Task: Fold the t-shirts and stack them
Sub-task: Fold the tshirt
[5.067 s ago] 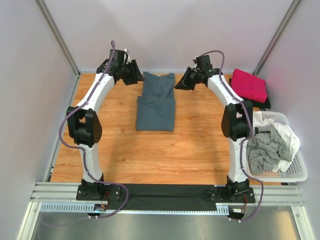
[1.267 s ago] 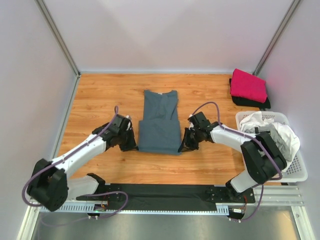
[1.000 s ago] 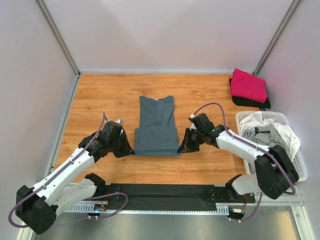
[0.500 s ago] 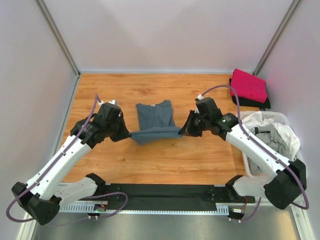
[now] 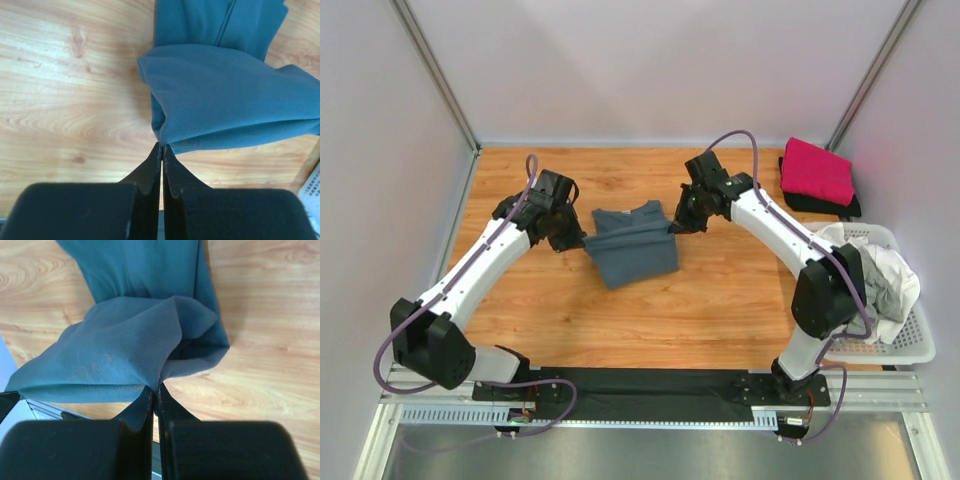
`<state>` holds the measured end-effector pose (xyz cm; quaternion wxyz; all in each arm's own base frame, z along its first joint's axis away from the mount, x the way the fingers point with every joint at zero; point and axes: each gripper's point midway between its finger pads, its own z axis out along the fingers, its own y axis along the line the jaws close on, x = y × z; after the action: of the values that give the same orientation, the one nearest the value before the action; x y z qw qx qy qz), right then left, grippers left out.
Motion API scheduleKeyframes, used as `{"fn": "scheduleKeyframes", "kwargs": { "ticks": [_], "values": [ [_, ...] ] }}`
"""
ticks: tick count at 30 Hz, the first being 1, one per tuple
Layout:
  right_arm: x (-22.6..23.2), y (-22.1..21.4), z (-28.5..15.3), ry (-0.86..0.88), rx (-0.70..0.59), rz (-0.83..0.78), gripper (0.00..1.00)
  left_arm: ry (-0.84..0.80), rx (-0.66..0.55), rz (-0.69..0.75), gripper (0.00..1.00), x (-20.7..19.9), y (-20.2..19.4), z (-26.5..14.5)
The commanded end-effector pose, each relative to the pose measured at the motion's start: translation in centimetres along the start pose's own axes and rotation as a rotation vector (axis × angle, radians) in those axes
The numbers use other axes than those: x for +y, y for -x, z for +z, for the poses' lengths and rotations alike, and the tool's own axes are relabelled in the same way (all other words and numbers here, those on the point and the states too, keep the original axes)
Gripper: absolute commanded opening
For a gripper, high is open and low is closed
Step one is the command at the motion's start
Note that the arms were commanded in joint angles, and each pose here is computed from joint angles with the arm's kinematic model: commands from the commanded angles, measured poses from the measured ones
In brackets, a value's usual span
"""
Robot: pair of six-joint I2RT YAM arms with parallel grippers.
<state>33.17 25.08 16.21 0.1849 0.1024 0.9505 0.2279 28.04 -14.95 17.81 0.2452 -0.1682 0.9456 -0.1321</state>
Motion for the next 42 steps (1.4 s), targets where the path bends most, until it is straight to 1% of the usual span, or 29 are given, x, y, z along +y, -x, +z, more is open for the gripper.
{"fn": "scheduleKeyframes", "kwargs": {
  "ticks": [1, 2, 5, 7, 12, 14, 16, 17, 18, 19, 20, 21, 22, 23, 24, 27, 29, 30, 31, 32, 33, 34, 35, 36, 37, 38, 39, 40, 42],
  "values": [
    [-0.9, 3.8, -0.1, -0.04, -0.054, 0.006, 0.0, -0.005, -0.017, -0.015, 0.0, 0.2, 2.3, 1.0],
    [-1.1, 3.7, 1.2, -0.041, -0.018, 0.012, 0.01, -0.019, -0.002, -0.017, 0.0, -0.2, 2.4, 1.3],
    [-1.1, 5.0, 2.5, -0.03, 0.008, 0.02, 0.01, -0.024, 0.016, -0.035, 0.0, -0.6, 3.2, 3.0],
    [-0.7, 6.3, 2.9, -0.015, 0.0, 0.022, 0.0, -0.007, 0.028, -0.045, 0.0, -0.5, 3.9, 4.5],
    [-1.3, 7.9, 6.2, -0.013, 0.041, 0.048, 0.0, -0.005, 0.055, -0.064, 0.0, -0.7, 5.9, 7.8],
    [-1.0, 8.9, 7.4, 0.018, 0.045, 0.057, 0.0, -0.013, 0.035, -0.063, 0.0, -1.1, 7.5, 8.3],
    [-0.4, 10.0, 8.7, 0.054, 0.045, 0.058, 0.01, 0.011, 0.054, -0.064, 0.0, -0.6, 8.0, 9.9],
    [0.0, 10.4, 9.0, 0.08, 0.054, 0.062, 0.02, 0.005, 0.043, -0.065, 0.03, -0.9, 8.9, 10.0],
    [0.3, 10.8, 9.4, 0.096, 0.053, 0.055, 0.12, 0.017, 0.053, -0.065, 0.11, -0.6, 9.0, 10.9],
    [1.0, 11.8, 9.9, 0.115, 0.042, 0.042, 0.21, 0.009, 0.052, -0.061, 0.26, -0.6, 9.4, 11.2],
    [1.3, 12.2, 10.2, 0.124, 0.04, 0.04, 0.27, -0.011, 0.04, -0.054, 0.49, -1.0, 10.2, 11.3],
    [1.7, 12.7, 10.3, 0.136, 0.031, 0.032, 0.4, -0.018, 0.042, -0.049, 0.63, -1.1, 10.5, 12.0],
    [1.6, 13.1, 10.8, 0.138, 0.033, 0.036, 0.48, -0.029, 0.04, -0.036, 0.76, -1.2, 10.9, 12.1],
    [2.4, 14.2, 10.2, 0.164, 0.003, 0.029, 0.54, -0.044, 0.018, -0.026, 0.95, -1.7, 11.9, 11.9],
    [2.7, 14.7, 10.1, 0.179, -0.009, 0.025, 0.61, -0.043, 0.005, -0.018, 0.99, -1.7, 12.5, 12.1],
    [3.4, 16.5, 8.5, 0.214, -0.071, 0.014, 0.64, -0.074, -0.05, 0.046, 0.99, -2.7, 14.5, 10.4],
    [3.8, 17.4, 6.3, 0.23, -0.117, -0.006, 0.65, -0.128, -0.072, 0.078, 0.98, -3.7, 14.8, 8.9],
    [3.3, 16.9, 6.2, 0.216, -0.112, -0.016, 0.65, -0.192, -0.125, 0.09, 0.97, -4.9, 15.6, 7.0],
    [3.9, 17.1, 4.6, 0.233, -0.141, -0.028, 0.61, -0.264, -0.11, 0.09, 0.94, -6.0, 15.0, 6.1],
    [4.3, 16.7, 4.0, 0.253, -0.136, -0.033, 0.57, -0.316, -0.112, 0.08, 0.84, -6.5, 14.3, 6.2],
    [4.3, 16.0, 3.8, 0.257, -0.127, -0.03, 0.47, -0.372, -0.124, 0.042, 0.79, -7.4, 14.1, 4.6],
    [4.2, 15.1, 3.0, 0.264, -0.127, -0.031, 0.4, -0.429, -0.097, 0.029, 0.68, -8.3, 13.1, 4.2],
    [4.2, 14.3, 2.9, 0.258, -0.121, -0.032, 0.25, -0.461, -0.101, 0.018, 0.4, -8.6, 12.4, 4.2],
    [3.5, 12.9, 3.6, 0.241, -0.091, -0.017, 0.19, -0.481, -0.083, -0.003, 0.28, -9.2, 11.4, 4.2],
    [4.2, 12.5, 2.7, 0.265, -0.106, -0.029, 0.15, -0.488, -0.08, -0.006, 0.13, -9.4, 10.7, 4.8],
    [4.4, 11.9, 2.8, 0.275, -0.102, -0.031, 0.05, -0.491, -0.07, -0.006, 0.09, -9.7, 10.1, 5.1],
    [4.2, 11.1, 3.2, 0.279, -0.094, -0.027, 0.02, -0.493, -0.051, -0.02, 0.07, -9.8, 9.6, 5.5],
    [4.3, 10.5, 3.6, 0.277, -0.081, -0.034, 0.0, -0.502, -0.043, -0.022, 0.0, -9.9, 9.4, 6.0],
    [3.9, 9.8, 5.0, 0.266, -0.051, -0.033, 0.0, -0.49, -0.006, -0.047, 0.0, -9.8, 8.7, 7.6]
  ]
}}
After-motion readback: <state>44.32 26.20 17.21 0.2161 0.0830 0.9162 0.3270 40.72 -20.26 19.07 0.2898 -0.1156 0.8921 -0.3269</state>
